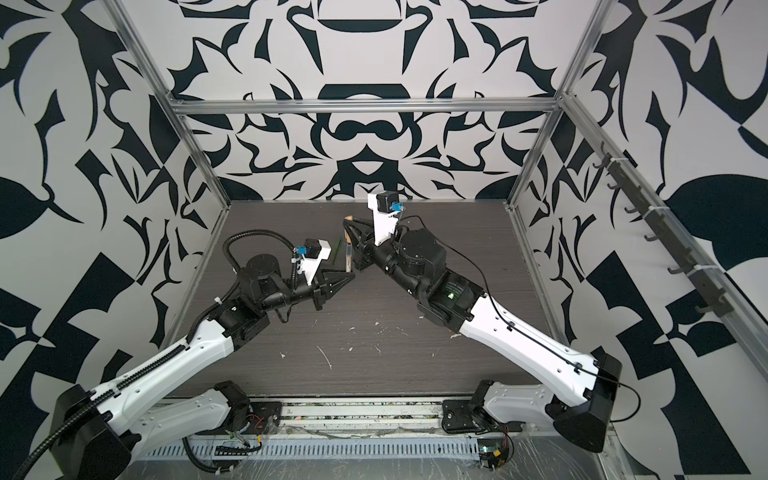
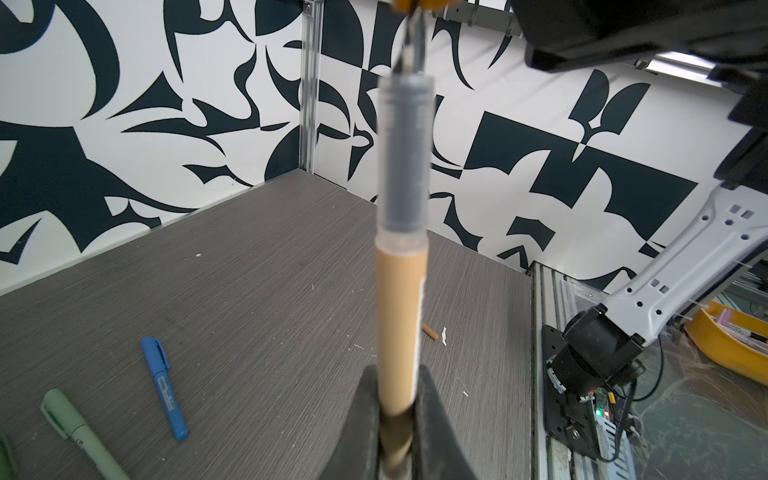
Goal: Insert the pens into the pen caps
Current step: 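Push the tan cap down onto the upright pen with the right gripper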
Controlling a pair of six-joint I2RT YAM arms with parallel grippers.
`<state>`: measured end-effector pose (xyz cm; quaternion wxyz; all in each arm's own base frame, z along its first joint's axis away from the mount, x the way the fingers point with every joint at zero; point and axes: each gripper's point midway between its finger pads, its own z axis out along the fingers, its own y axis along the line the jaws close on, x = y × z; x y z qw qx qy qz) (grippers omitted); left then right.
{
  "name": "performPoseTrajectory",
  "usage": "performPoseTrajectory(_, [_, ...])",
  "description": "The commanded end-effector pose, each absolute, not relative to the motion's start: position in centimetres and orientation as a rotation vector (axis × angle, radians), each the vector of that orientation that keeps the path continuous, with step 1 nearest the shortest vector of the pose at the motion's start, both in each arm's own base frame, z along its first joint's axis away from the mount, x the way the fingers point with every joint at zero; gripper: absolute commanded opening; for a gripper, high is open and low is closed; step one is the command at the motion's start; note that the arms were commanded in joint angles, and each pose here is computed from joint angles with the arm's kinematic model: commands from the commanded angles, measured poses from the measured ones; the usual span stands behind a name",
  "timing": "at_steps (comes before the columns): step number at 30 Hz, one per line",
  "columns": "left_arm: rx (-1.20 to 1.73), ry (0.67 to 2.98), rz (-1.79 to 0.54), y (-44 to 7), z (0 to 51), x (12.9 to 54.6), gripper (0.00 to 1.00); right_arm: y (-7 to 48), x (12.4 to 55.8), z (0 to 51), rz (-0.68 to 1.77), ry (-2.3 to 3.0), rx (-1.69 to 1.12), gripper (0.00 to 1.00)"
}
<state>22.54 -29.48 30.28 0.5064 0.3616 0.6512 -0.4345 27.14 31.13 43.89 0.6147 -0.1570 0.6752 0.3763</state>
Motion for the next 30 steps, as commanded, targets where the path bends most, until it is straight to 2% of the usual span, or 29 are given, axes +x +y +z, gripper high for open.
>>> performPoseTrajectory(1, [0.876,1.53,-1.047,-29.4,31.8,22.2,0.02,31.0,26.6,44.9,0.901,1.519,-0.344,0.02])
performPoseTrajectory(16, [0.823,1.511,-1.094,-29.1,33.0,21.9,0.01,31.1,26.1,40.7,0.945,1.579,-0.345,0.04])
performPoseTrajectory(30, [0.717,1.492,-1.051,-28.1,33.4,22.9,0.0,32.6,23.2,33.4,1.071,1.789,-0.456,0.15])
